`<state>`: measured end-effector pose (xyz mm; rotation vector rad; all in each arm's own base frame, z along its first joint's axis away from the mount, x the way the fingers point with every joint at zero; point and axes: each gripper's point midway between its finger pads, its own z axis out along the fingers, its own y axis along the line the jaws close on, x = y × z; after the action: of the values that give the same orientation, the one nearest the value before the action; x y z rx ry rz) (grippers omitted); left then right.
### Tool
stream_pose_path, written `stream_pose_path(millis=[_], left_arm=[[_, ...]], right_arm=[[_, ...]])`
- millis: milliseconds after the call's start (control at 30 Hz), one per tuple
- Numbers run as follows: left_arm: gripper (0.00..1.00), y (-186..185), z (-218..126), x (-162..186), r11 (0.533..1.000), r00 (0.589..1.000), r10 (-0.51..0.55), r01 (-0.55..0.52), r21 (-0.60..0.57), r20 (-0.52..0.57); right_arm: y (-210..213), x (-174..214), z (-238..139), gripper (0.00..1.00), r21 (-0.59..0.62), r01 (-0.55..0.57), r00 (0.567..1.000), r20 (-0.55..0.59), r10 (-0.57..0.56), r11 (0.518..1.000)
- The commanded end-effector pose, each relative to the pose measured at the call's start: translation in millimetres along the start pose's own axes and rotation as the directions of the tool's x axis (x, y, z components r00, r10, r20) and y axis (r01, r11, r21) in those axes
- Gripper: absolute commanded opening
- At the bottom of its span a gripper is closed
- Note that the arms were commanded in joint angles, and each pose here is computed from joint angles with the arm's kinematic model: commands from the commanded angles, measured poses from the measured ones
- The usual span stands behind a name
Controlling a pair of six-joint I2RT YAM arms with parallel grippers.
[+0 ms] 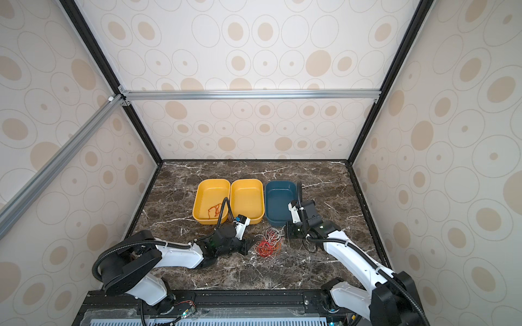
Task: Untangle the cables
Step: 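Grasp the bundle with the left gripper while the right gripper pinches the white cable, then pull the white cable up with the right gripper while the left holds the bundle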
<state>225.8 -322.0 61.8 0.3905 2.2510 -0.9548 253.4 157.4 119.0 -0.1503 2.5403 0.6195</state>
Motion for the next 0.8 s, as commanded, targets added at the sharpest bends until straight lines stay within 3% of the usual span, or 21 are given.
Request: stream_pose_path(millis=[0,233,533,667,767], left_arm=[[0.0,14.8,-9.1,6.0,0.997,1.0,-0.006,0.006,-0.076,0.004],[0.0,33.9,-23.9,10.9,0.986,0.999,-0.037,0.04,-0.161,0.023],[0.0,59.0,-49.2,16.8,0.959,0.996,-0.073,0.086,-0.27,0.059],[0.0,70.6,-65.4,17.3,0.945,0.992,-0.084,0.109,-0.309,0.092],[0.0,73.0,-74.2,14.9,0.945,0.989,-0.087,0.12,-0.306,0.117]], right_arm=[[7.0,-17.2,-18.0,0.0,0.0,0.013,0.998,0.06,-0.013,1.0],[-9.5,-36.5,-40.6,0.0,0.127,-0.028,0.987,0.158,0.008,0.992],[-54.4,-40.4,-62.0,0.0,0.387,-0.116,0.977,0.209,0.036,0.915],[-60.0,-43.1,-67.7,0.0,0.428,-0.123,0.976,0.215,0.031,0.895],[-44.9,-44.0,-58.1,0.0,0.361,-0.067,0.987,0.163,0.007,0.93]])
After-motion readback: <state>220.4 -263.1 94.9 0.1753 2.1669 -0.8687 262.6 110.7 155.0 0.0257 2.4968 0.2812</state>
